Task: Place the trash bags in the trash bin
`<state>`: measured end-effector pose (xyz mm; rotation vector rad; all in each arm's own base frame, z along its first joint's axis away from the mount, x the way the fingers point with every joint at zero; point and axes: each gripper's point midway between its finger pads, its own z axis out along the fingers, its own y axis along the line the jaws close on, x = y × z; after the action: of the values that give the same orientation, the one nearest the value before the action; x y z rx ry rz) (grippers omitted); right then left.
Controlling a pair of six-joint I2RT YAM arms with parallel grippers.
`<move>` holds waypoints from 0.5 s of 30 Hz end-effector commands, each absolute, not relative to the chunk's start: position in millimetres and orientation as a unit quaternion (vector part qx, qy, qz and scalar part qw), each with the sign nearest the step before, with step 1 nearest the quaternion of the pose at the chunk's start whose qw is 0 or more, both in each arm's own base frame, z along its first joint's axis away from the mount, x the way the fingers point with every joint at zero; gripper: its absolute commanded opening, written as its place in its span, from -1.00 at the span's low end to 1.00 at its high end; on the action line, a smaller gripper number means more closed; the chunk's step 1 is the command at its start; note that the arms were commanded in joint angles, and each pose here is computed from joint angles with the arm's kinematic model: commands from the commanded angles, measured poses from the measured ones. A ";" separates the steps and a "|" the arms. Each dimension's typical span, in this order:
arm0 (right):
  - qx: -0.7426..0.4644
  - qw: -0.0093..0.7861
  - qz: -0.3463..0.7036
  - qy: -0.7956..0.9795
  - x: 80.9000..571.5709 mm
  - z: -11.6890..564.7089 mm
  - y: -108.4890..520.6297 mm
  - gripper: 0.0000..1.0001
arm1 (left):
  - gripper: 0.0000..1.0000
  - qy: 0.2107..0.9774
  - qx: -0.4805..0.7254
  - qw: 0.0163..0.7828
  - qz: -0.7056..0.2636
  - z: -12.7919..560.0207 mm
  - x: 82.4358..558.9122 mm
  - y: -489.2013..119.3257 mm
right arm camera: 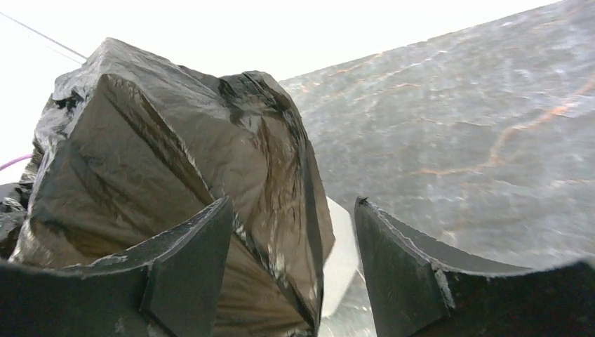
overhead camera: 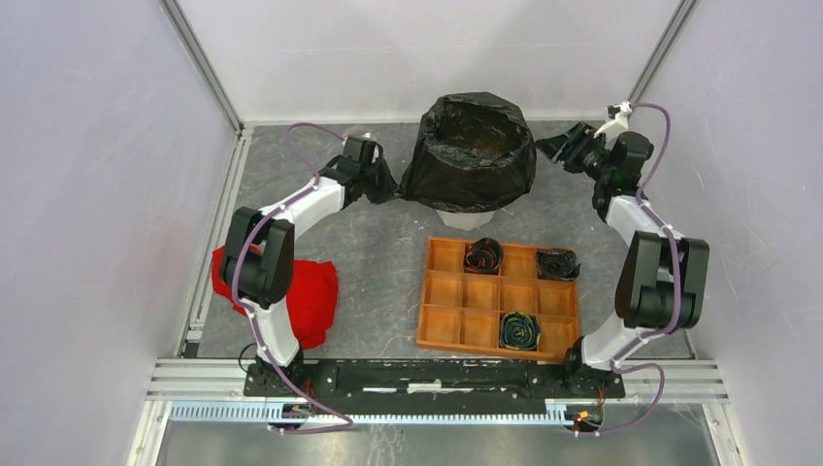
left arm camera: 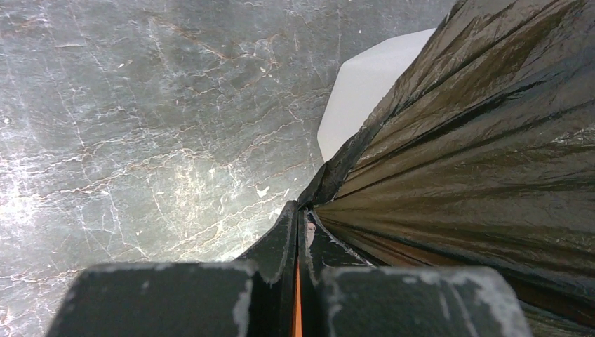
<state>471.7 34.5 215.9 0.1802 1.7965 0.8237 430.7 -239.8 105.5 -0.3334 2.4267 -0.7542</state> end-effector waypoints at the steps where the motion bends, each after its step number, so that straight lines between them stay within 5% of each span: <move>1: 0.053 0.561 0.445 0.696 488.8 247.1 67.7 0.42 | -0.96 0.889 -0.101 0.316 -0.315 145.0 435.0 -254.2; 5: 0.069 0.542 0.434 0.716 504.5 215.5 77.7 0.28 | -0.96 0.889 -0.096 0.315 -0.319 146.8 433.1 -260.6; 10: 0.094 0.526 0.374 0.758 516.9 166.2 62.1 -0.49 | -0.96 0.891 -0.098 0.312 -0.316 143.0 434.1 -262.6; 15: 0.099 0.487 0.335 0.801 506.0 131.0 55.5 -0.78 | -0.96 0.894 -0.099 0.307 -0.309 136.5 434.2 -261.9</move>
<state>500.7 68.1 135.9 0.2708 1.9078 0.9271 425.2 -255.3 111.5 -0.2895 2.4256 -0.7801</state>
